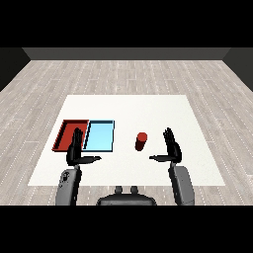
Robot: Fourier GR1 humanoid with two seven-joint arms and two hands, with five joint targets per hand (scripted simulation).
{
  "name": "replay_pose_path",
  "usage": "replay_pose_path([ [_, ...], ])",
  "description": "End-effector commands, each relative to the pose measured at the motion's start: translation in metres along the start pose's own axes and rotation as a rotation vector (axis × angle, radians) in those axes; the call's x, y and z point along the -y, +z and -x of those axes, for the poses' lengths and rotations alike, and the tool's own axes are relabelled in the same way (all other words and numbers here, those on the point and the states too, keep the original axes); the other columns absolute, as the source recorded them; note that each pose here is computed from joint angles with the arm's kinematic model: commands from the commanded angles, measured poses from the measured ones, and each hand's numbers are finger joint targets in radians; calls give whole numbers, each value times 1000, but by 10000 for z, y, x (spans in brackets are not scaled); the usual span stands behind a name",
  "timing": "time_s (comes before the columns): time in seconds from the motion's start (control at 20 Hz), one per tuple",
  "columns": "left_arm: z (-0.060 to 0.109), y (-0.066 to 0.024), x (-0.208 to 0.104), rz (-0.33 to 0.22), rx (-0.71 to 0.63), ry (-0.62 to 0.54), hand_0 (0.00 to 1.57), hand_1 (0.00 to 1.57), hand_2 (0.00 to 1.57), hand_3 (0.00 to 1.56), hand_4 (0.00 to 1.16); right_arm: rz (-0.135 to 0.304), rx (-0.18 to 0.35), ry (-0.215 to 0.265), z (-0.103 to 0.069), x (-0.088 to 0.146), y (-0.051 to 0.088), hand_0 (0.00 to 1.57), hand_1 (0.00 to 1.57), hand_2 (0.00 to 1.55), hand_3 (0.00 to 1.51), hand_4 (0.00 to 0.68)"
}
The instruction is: Pick the red can and put it in the red box
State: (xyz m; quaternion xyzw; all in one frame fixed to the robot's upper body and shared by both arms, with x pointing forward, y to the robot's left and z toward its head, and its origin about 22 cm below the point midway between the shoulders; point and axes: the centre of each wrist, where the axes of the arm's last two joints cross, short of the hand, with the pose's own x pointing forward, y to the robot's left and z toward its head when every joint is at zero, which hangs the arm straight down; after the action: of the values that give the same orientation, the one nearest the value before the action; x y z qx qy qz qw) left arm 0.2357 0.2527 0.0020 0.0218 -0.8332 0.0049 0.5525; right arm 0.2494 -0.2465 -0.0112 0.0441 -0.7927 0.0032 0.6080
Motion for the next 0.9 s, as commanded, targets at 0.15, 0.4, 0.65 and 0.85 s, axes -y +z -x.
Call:
replay_pose_path([
  [0.15,72,-61,-42,-2,16,15,0,0,0,0,0,4,-14,-19,28,-13,-39,0,0,0,0,0],
  [0.4,-34,58,18,-14,-13,17,0,0,0,0,0,-3,-29,-24,74,-63,-289,0,0,0,0,0],
  [0.65,-41,-303,-91,-6,13,23,0,0,0,0,0,-10,-58,-68,267,-302,-426,0,0,0,0,0],
  [0.85,-86,64,-196,13,-4,33,0,0,0,0,0,1,-77,-106,438,-338,-316,0,0,0,0,0],
])
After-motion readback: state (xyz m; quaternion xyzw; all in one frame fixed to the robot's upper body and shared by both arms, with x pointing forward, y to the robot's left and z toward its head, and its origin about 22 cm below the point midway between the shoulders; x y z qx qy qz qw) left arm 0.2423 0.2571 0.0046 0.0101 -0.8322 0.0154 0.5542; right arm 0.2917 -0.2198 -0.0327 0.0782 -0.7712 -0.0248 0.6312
